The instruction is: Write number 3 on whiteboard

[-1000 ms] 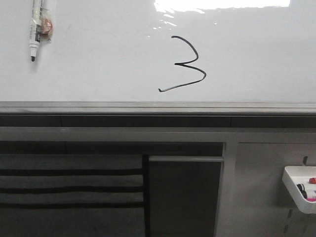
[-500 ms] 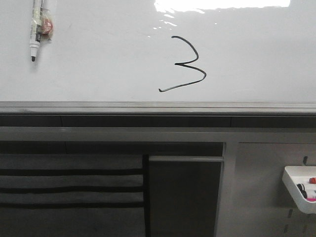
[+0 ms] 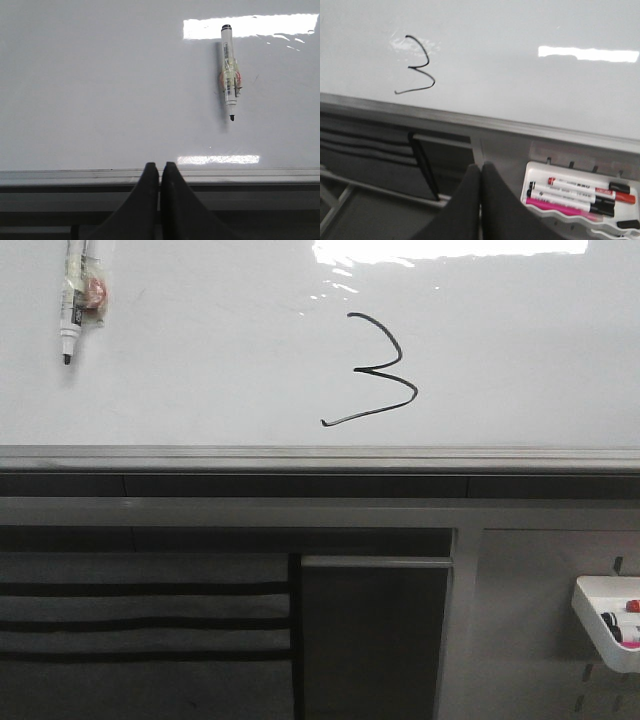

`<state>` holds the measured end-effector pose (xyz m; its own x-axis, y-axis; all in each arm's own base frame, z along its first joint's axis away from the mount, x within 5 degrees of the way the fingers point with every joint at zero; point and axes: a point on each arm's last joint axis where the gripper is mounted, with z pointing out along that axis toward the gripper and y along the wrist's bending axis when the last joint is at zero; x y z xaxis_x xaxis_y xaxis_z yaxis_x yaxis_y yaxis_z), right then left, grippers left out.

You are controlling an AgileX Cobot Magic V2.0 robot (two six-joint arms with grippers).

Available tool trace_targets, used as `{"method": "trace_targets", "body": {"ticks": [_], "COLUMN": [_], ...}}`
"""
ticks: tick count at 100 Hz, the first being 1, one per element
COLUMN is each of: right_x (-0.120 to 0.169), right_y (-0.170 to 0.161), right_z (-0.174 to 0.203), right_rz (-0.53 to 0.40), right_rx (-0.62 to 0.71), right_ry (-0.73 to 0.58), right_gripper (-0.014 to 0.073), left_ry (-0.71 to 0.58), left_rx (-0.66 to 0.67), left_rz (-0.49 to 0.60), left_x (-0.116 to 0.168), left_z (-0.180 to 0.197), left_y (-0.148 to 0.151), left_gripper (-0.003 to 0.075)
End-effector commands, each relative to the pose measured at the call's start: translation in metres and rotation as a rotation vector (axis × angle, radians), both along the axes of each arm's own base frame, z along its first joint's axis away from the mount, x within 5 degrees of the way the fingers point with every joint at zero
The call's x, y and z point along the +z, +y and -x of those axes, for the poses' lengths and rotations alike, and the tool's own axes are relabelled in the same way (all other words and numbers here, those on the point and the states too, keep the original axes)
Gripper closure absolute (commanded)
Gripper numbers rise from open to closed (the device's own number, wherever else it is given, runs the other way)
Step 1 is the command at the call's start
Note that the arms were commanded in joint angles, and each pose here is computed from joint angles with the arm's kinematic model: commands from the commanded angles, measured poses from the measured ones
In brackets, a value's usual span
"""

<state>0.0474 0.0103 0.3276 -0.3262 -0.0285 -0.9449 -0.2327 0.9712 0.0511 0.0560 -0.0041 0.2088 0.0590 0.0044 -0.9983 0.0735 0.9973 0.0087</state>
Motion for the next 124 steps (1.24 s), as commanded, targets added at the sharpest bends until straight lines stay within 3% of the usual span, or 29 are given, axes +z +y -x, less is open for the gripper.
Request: {"method": "trace_targets", "body": {"ticks": [1, 17, 36, 55, 124], "right_x": [-0.001, -0.038, -0.088, -0.122, -0.119], "right_y": [-0.004, -0.007, -0.006, -0.006, -0.006], "right_z": [0.004, 0.009, -0.001, -0.009, -0.007], "right_rz": [-0.012, -0.062, -0.149, -0.162, -0.166], "right_rx": [-0.044, -0.126, -0.177, -0.183, -0.184], "right_ry": [-0.182, -0.352, -0.372, -0.431, -0.461], "right_gripper": [0.0664, 0.0664, 0.0664, 0.0664, 0.0664], "left_ry": [-0.104, -0.104, -0.104, -0.104, -0.106], "left_rx": [-0.004, -0.004, -0.004, -0.004, -0.004], "left_rz": [0.018, 0.018, 0.018, 0.018, 0.019], "left_x": [0.008, 0.008, 0.008, 0.008, 0.008], "left_z": [0.003, 0.003, 0.003, 0.003, 0.003], "left_y": [0.000, 0.000, 0.000, 0.000, 0.000], "left_gripper": [0.0739, 0.0739, 0.0739, 0.0739, 0.0739]}}
